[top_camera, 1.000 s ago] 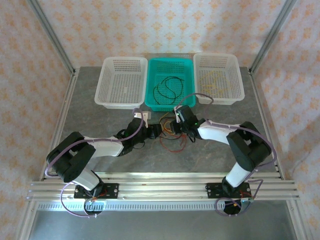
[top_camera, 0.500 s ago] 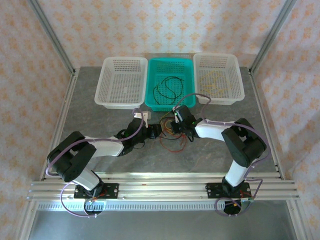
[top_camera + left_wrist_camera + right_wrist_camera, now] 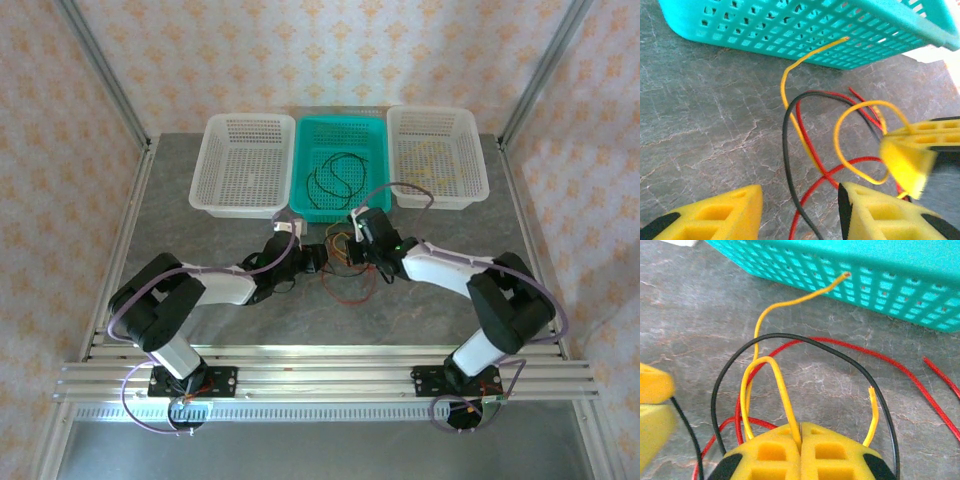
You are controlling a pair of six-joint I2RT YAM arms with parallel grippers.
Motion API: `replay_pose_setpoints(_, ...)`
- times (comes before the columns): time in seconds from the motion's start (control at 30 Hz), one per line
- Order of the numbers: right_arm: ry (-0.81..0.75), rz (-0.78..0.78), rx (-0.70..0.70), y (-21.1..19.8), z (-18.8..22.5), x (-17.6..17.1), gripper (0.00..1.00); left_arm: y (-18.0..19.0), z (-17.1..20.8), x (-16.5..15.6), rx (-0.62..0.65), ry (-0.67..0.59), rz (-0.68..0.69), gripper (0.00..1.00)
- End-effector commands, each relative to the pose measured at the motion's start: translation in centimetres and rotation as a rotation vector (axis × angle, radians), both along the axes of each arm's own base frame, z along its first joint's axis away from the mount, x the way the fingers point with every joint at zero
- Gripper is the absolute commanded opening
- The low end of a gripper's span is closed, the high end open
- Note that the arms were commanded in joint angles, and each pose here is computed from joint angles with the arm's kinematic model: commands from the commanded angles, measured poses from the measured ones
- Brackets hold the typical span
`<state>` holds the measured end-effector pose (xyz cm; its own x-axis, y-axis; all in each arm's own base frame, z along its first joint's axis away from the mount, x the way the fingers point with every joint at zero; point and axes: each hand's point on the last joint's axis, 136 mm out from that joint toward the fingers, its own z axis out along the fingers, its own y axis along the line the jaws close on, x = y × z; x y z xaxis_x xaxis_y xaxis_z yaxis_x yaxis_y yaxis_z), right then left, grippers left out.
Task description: Untangle the cables
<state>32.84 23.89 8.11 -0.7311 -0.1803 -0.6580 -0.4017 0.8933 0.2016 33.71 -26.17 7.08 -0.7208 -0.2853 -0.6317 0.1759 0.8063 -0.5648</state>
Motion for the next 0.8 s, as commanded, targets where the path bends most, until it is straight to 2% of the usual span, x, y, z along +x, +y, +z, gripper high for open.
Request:
replay_pose_setpoints(0.0, -0.004, 0.039, 0.006, 0.0, 0.9, -1.2, 0.0, -0.9, 0.2, 0.3, -0.001, -0.002, -0.015, 0.45)
replay_pose_setpoints(0.47, -0.059, 0.048, 0.048, -0.3, 4.4, -1.8, 0.0, -1.9, -0.6, 0.2, -0.013, 0.015, -0.058, 0.46)
replay_pose_setpoints(0.77, -0.14, 0.017, 0.063, -1.2, 8.2, -1.8, 0.0, -1.6, -1.9, 0.2, 0.003, 0.042, -0.043, 0.45)
